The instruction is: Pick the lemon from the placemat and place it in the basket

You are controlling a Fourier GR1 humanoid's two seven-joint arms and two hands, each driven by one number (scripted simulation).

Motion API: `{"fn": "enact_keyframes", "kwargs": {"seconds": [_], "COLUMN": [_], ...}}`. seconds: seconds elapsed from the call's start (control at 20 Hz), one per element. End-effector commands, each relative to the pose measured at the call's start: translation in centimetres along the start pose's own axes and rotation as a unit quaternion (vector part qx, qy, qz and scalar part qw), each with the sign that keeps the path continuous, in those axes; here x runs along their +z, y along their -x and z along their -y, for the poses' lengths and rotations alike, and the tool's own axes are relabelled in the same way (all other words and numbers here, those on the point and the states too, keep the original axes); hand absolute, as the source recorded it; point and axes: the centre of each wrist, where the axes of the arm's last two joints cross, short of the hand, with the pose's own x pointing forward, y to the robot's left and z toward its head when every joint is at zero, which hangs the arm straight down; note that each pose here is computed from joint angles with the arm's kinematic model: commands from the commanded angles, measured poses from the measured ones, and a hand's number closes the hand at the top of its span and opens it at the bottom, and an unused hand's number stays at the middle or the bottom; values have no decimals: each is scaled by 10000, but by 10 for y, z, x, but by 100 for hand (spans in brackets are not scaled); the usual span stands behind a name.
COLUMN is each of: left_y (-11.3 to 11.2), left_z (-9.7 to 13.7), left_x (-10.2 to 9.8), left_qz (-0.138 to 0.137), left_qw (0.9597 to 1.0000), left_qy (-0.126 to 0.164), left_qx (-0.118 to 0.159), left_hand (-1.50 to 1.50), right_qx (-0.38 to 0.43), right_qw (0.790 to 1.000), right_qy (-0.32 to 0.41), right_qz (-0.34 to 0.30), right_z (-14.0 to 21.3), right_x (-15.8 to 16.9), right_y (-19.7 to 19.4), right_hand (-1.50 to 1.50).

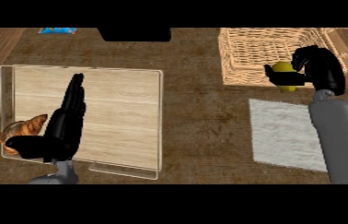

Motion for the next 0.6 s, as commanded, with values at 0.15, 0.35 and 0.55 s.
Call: {"fn": "enact_keyframes", "kwargs": {"seconds": [0.15,0.35,0.55], "left_y": [7,0,3], "left_z": [16,13,11], "left_x": [1,13,-1], "left_qz": [27,-16,27], "left_qw": [10000,10000,10000], "left_qy": [8,55,-27], "left_qx": [-16,33,-16], "left_hand": [0,0,0], "right_qx": [30,-262,-682], "right_qw": [9997,9995,9963], "right_qy": [-252,-155,362], "right_qz": [1,62,367], "right_z": [3,-6,-13], "right_x": [-20,-31,-15], "right_y": [21,18,22], "right_hand": [-150,-150,-150]}}
